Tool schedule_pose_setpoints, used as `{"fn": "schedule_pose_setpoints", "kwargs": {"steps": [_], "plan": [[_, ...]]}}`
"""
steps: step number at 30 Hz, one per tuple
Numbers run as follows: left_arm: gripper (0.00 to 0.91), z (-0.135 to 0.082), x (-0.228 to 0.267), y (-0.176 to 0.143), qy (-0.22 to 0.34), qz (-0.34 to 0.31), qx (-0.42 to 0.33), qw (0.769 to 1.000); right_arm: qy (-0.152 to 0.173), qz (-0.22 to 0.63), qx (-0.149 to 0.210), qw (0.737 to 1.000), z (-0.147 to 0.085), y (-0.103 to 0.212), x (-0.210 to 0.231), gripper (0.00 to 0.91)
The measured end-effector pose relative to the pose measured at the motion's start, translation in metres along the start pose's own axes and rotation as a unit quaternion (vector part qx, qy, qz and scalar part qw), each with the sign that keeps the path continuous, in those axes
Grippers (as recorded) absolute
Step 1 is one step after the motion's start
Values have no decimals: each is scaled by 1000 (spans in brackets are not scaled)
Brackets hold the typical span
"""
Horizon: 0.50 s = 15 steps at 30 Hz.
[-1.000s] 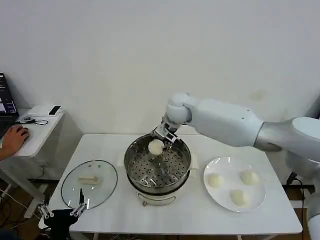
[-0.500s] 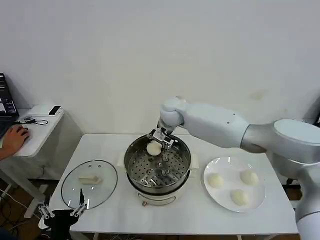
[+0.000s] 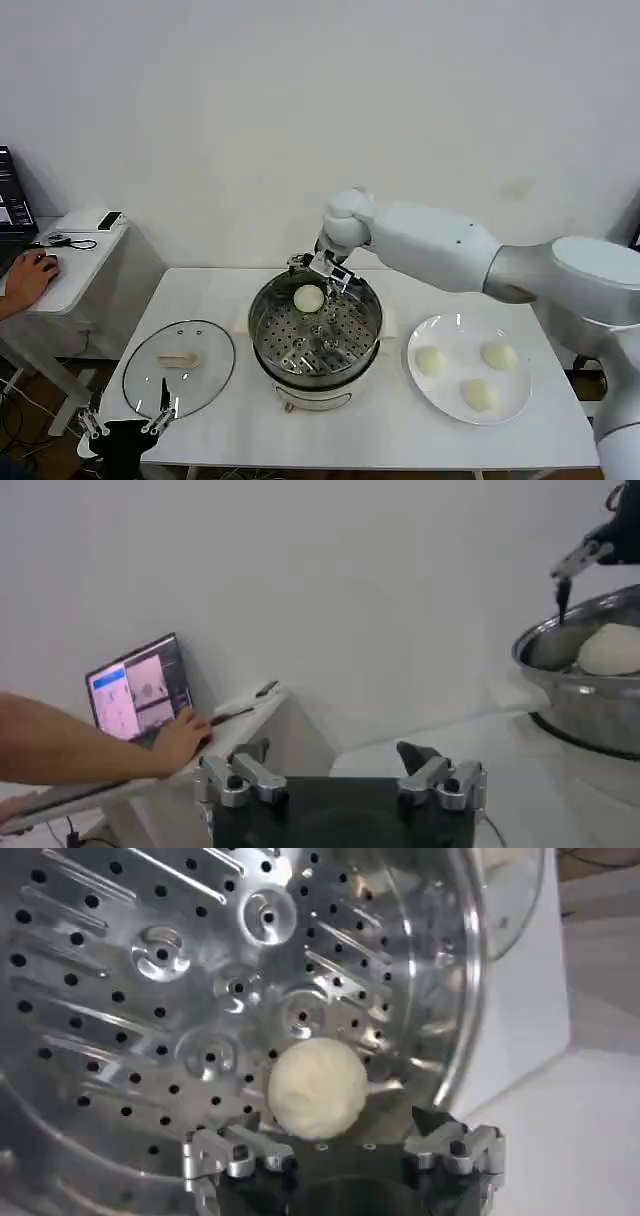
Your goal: Take steamed baozi put them in steamer then cover it.
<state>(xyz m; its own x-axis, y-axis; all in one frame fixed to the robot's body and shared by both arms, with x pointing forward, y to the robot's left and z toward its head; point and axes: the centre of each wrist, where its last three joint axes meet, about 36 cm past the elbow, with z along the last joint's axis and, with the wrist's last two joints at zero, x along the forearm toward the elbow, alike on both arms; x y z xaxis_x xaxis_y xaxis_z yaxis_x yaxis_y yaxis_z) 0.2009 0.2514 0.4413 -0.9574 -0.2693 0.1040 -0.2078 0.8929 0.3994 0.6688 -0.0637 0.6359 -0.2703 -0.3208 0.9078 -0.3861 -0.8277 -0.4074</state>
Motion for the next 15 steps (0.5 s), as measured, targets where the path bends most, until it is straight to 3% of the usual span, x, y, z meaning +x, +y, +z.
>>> {"fn": "schedule_pose_setpoints", "kwargs": {"steps": [8,15], "plan": [[907,-4,-5,3,-9,9,0,1000,18,22,-85,996,24,43,64,907],[907,-4,-15,10,-12,18,-2,1000,47,21,-181,982,40,123,94,907]]}}
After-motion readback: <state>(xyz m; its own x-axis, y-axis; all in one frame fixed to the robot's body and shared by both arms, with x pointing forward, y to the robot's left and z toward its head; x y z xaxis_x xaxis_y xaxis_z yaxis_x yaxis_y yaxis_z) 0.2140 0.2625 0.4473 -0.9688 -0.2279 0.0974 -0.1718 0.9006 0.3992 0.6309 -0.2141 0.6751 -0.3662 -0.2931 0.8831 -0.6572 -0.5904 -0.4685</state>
